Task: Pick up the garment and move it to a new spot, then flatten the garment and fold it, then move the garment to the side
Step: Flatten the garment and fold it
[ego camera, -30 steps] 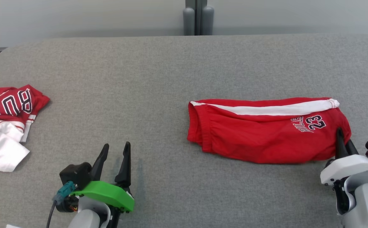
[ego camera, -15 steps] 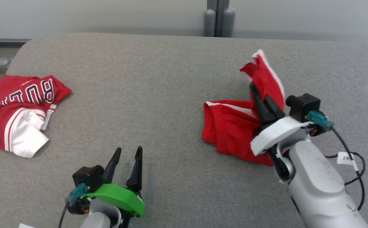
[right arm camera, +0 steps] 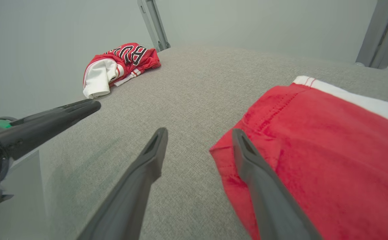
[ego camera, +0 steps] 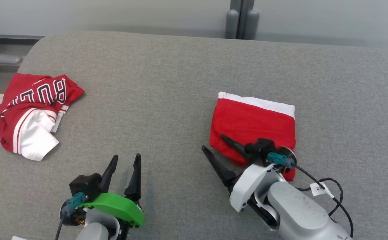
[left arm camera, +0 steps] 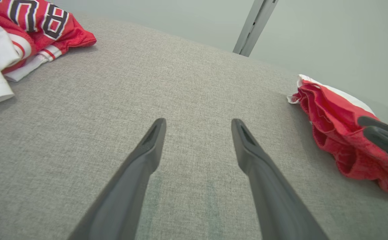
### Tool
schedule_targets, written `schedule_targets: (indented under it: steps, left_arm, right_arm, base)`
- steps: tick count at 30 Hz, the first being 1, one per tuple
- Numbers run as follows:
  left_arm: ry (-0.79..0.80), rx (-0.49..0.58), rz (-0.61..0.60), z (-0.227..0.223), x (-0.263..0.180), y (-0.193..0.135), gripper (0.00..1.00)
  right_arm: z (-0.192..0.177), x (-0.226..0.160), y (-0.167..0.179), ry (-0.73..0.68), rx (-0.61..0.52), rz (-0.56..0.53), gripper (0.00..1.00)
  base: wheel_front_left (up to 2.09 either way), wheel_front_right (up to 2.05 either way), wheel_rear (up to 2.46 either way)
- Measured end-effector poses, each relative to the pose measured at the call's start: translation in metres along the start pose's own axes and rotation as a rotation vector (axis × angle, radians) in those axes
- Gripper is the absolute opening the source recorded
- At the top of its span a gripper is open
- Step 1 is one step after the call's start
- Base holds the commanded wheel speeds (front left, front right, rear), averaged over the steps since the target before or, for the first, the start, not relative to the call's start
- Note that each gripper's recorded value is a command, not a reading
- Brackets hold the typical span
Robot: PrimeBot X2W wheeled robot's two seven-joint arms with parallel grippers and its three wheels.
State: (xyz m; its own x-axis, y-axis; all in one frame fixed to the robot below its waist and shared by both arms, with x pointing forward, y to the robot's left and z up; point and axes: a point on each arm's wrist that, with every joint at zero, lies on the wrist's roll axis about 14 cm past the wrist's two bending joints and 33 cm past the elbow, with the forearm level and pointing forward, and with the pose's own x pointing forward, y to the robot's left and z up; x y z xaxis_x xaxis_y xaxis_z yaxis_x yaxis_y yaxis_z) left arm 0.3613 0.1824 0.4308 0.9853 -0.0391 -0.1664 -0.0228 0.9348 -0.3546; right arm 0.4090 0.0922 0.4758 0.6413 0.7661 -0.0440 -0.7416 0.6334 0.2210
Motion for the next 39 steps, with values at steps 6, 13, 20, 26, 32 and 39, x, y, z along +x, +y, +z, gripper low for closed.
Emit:
schedule_targets:
  steps: [6,13,20,26,32,39]
  left_arm:
    - [-0.017,0.101,-0.018,0.006,0.002,-0.001,1.0]
    - [-0.046,0.252,-0.054,0.014,0.003,-0.014,1.0]
    - [-0.039,0.339,-0.084,0.007,-0.003,-0.026,1.0]
    - [-0.036,0.377,-0.119,0.0,-0.011,-0.039,1.0]
    - [-0.044,0.38,-0.133,0.0,-0.012,-0.046,1.0]
    - [-0.035,0.368,-0.121,-0.001,-0.009,-0.043,1.0]
  right_arm:
    - [0.034,-0.027,-0.056,-0.112,-0.044,-0.197,1.0]
    - [0.046,-0.101,-0.127,-0.164,-0.11,-0.497,1.0]
    - [0.03,-0.168,-0.151,-0.133,-0.114,-0.68,1.0]
    - [0.008,-0.206,-0.151,-0.091,-0.081,-0.759,1.0]
    - [0.009,-0.213,-0.15,-0.101,-0.075,-0.774,1.0]
    - [0.015,-0.191,-0.148,-0.105,-0.088,-0.721,0.83]
  base:
    - [0.0,0.0,0.0]
    - [0.0,0.0,0.0]
    - [0.0,0.0,0.0]
    - [0.0,0.0,0.0]
    - [0.0,0.0,0.0]
    - [0.0,0.0,0.0]
